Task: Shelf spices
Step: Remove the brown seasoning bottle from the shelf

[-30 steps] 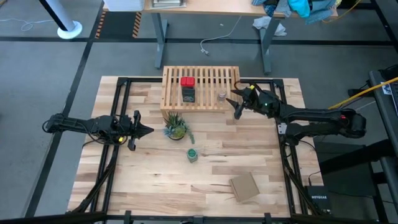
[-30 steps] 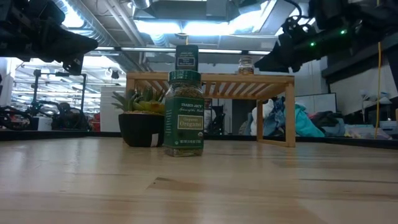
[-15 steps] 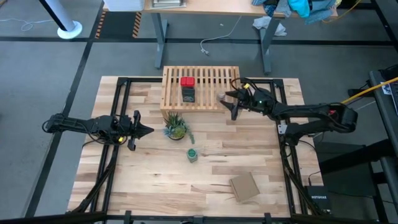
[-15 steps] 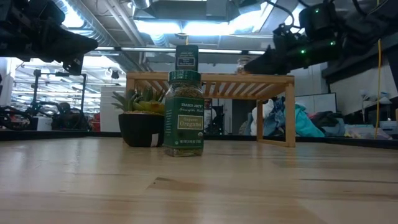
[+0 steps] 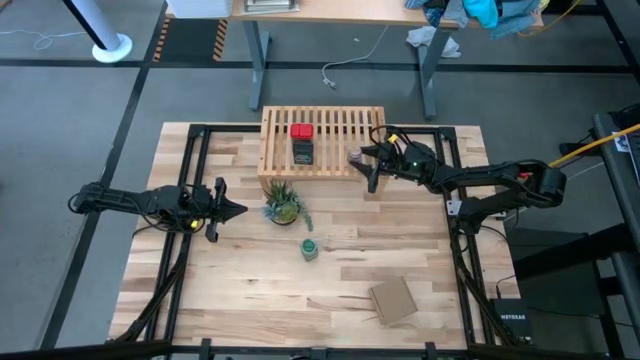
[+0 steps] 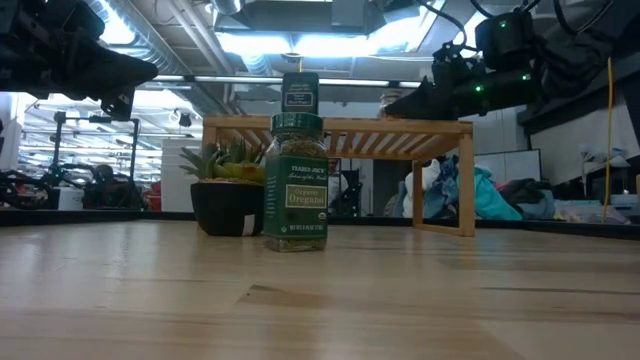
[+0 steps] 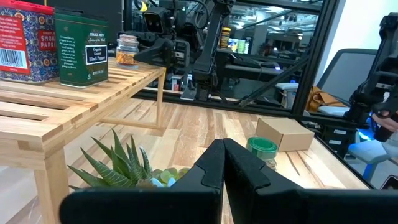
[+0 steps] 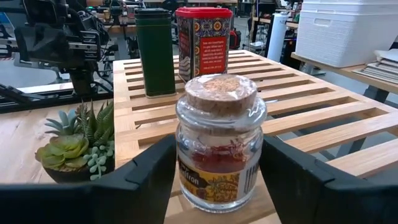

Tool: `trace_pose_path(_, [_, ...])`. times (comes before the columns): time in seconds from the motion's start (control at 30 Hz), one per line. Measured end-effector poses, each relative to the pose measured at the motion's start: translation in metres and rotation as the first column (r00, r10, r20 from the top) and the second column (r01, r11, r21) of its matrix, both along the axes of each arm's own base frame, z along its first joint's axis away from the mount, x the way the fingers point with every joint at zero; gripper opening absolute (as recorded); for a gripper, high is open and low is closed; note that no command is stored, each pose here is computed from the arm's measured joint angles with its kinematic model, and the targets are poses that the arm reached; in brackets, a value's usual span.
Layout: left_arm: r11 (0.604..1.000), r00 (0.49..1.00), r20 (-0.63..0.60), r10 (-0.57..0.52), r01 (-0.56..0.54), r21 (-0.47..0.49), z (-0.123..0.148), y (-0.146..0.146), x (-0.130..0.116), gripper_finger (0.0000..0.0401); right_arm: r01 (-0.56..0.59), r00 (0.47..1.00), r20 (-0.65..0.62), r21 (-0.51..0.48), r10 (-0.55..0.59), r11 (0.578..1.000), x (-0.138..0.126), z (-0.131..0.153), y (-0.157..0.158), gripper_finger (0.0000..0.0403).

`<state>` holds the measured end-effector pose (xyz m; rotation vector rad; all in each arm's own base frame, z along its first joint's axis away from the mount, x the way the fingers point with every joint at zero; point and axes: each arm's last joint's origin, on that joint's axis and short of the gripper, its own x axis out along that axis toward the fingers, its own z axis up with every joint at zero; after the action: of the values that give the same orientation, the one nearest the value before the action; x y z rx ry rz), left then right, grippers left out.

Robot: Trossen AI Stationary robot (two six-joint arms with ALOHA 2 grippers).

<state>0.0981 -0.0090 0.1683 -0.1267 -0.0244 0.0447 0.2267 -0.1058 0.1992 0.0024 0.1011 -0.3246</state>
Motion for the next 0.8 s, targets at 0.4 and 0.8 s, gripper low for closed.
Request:
trace_pose_path(0.4, [1.000, 1.000, 0.000, 0.000, 0.000, 0.000, 0.000, 0.000, 0.000, 0.0000, 0.000, 1.000, 0.002, -0.001, 0.000, 1.000, 0.000, 0.000, 0.000, 0.0190])
trace_pose_path(0.8, [1.000, 1.000, 0.000, 0.000, 0.000, 0.000, 0.000, 0.000, 0.000, 0.0000, -0.080, 0.991, 0.108, -0.025, 0.082, 0.996, 0.002, 0.020, 0.002, 0.0190])
